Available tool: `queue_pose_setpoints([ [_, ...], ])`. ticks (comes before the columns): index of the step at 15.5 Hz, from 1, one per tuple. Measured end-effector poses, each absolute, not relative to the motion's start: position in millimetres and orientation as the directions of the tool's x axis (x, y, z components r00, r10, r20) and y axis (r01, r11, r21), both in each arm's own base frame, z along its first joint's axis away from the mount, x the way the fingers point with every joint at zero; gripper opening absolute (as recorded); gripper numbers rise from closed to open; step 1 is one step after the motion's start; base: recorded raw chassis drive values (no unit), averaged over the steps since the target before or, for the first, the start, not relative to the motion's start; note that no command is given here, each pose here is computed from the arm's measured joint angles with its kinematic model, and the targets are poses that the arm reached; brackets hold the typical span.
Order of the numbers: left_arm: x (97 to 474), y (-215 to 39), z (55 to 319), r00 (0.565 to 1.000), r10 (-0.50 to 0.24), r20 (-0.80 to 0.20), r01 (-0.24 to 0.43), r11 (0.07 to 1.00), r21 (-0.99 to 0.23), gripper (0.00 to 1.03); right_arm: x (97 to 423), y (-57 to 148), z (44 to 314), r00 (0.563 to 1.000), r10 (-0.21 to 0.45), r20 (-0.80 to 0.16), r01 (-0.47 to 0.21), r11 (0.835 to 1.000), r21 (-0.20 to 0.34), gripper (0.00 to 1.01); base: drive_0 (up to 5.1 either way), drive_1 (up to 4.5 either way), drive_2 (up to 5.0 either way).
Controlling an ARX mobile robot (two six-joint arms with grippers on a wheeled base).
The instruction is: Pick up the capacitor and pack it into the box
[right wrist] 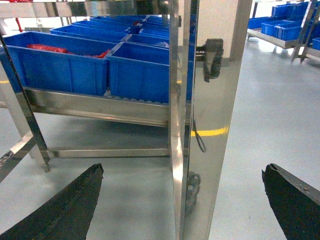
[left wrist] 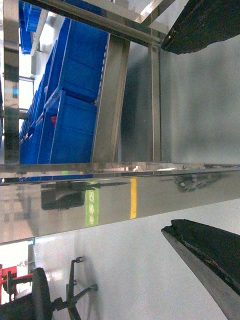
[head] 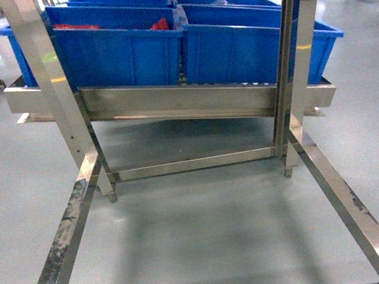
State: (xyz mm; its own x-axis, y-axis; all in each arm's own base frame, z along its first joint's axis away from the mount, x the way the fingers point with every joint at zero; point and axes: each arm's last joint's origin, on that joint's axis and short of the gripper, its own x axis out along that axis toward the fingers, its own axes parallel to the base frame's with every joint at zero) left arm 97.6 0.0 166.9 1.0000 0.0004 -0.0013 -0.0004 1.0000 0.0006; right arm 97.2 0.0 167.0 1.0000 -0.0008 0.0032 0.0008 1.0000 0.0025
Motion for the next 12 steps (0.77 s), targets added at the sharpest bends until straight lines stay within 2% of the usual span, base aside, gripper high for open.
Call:
queue_pose_setpoints([
  [12,97.6,0.0,166.5,1.000,0.000,-0.006,0.000,1.000,0.001,0.98,97.2,0.0,166.8,1.000,-0.001,0.001,0.001,1.000,0.002,0.98,0.0,0.00,0.0],
])
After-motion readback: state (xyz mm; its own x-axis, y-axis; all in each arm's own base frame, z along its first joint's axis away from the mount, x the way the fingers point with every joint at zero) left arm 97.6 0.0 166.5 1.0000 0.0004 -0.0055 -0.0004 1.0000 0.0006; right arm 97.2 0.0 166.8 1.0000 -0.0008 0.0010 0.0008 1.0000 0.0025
